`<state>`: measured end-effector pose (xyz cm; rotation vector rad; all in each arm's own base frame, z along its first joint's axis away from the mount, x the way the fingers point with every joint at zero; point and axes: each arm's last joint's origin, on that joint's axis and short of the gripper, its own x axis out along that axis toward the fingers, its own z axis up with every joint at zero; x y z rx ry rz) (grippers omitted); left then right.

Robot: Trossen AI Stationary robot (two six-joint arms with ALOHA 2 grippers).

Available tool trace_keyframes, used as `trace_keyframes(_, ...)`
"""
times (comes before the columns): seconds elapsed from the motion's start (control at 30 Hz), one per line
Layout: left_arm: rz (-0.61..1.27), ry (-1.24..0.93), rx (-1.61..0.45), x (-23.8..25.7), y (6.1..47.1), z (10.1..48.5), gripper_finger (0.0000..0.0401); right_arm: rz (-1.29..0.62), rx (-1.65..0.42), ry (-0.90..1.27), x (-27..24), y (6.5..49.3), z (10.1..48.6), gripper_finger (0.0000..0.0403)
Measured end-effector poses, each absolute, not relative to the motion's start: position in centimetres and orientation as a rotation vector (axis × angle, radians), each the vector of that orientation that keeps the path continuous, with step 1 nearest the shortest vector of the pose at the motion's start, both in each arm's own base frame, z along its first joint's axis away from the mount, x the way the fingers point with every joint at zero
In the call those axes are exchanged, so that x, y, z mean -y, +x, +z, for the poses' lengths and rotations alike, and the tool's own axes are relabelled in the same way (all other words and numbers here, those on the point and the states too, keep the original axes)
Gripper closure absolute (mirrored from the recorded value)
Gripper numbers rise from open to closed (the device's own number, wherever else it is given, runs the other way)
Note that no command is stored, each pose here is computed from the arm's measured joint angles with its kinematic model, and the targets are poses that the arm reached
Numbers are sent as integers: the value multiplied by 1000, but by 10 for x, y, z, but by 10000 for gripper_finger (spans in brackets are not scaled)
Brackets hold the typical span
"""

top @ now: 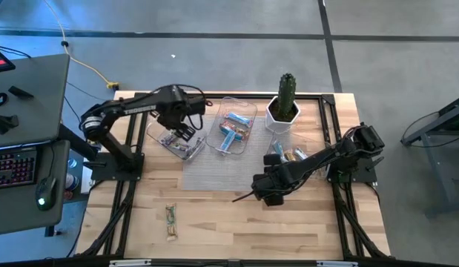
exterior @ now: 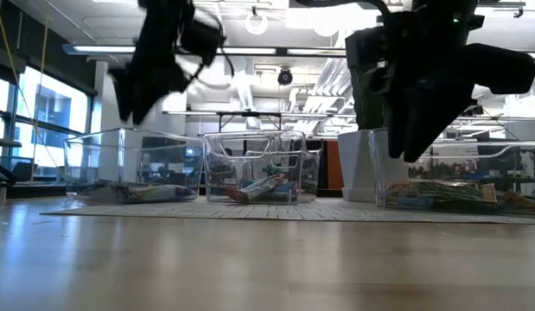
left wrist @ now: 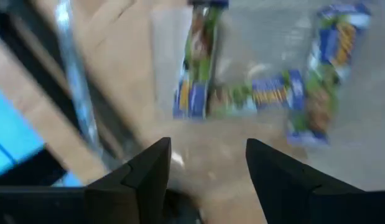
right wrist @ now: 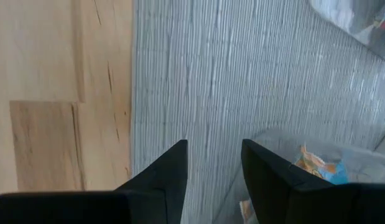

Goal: Pick and place Granola Bars by type
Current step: Put the yellow granola bar into the right transparent bin

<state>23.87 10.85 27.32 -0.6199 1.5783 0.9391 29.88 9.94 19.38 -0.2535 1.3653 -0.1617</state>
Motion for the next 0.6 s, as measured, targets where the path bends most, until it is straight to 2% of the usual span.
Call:
trace_keyframes(0.13, 892, -618, -1454, -79, 244, 313, 201, -171, -1334, -229, -100, 302, 194, 269)
trace_keyframes(0.27, 863, -614, -1284, -27, 242, 332, 201, -179, -1327, -236, -100, 302, 194, 269)
trace_keyframes(0.43, 908, -581, -1191, 45, 229, 324, 201, -180, -1326, -237, -100, 302, 194, 269)
trace_keyframes(0.6, 750, -579, -1139, 113, 221, 297, 201, -205, -1307, -257, -99, 303, 195, 269)
